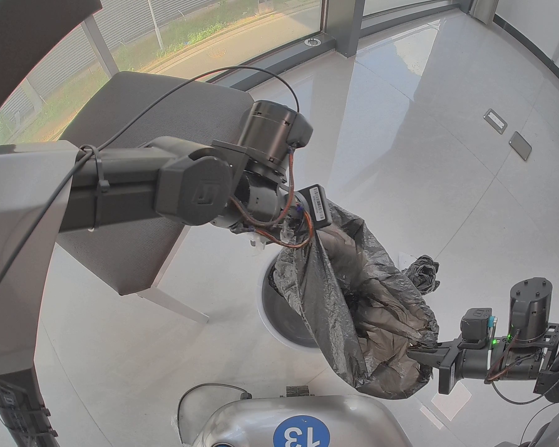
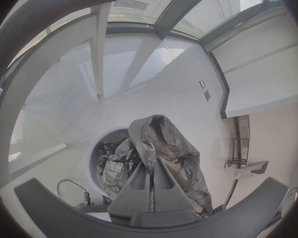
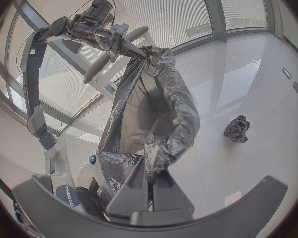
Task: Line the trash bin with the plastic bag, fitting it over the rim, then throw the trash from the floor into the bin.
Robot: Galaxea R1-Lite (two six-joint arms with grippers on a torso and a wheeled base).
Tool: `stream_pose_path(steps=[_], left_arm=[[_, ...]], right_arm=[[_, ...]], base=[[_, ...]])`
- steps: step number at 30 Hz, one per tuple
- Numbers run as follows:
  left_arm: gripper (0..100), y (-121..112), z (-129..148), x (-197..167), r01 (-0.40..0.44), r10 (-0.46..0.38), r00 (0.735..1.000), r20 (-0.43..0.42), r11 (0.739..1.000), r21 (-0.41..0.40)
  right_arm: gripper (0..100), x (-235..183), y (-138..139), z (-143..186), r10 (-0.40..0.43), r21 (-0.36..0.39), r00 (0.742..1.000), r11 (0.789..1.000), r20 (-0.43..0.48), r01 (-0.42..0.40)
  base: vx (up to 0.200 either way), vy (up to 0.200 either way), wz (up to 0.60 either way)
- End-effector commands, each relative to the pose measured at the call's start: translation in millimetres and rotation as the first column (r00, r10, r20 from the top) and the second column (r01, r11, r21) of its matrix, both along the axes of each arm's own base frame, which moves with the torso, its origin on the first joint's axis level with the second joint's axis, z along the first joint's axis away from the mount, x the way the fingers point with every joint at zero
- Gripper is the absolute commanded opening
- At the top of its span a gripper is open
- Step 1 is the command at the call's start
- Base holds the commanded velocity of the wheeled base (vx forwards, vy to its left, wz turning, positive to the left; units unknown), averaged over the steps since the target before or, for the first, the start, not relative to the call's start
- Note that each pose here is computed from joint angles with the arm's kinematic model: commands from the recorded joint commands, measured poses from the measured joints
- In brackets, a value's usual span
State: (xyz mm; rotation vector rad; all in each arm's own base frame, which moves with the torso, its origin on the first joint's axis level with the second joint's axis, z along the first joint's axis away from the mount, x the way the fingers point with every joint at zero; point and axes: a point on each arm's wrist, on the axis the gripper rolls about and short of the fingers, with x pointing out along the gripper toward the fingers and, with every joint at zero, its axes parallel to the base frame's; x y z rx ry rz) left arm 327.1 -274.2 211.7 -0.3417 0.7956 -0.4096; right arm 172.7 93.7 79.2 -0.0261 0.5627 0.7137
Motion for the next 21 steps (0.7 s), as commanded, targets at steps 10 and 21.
stream_pose_path(steps=[10, 21], left_arm=[[0, 21.5, -14.1, 8.8, -0.034, 0.035, 0.999, -0.020, 0.998, 0.050], [0, 17.1, -44.5, 40.9, -0.034, 0.032, 0.999, 0.019, 0.996, 0.078]], right_arm=[[0, 67.8, 18.8, -14.4, -0.047, -0.004, 0.999, 0.999, 0.000, 0.047], [0, 93.4, 11.8, -14.5, -0.109, 0.018, 0.994, 0.994, 0.027, 0.108]], base=[[0.000, 0.000, 0.00], [0.000, 0.000, 0.00]])
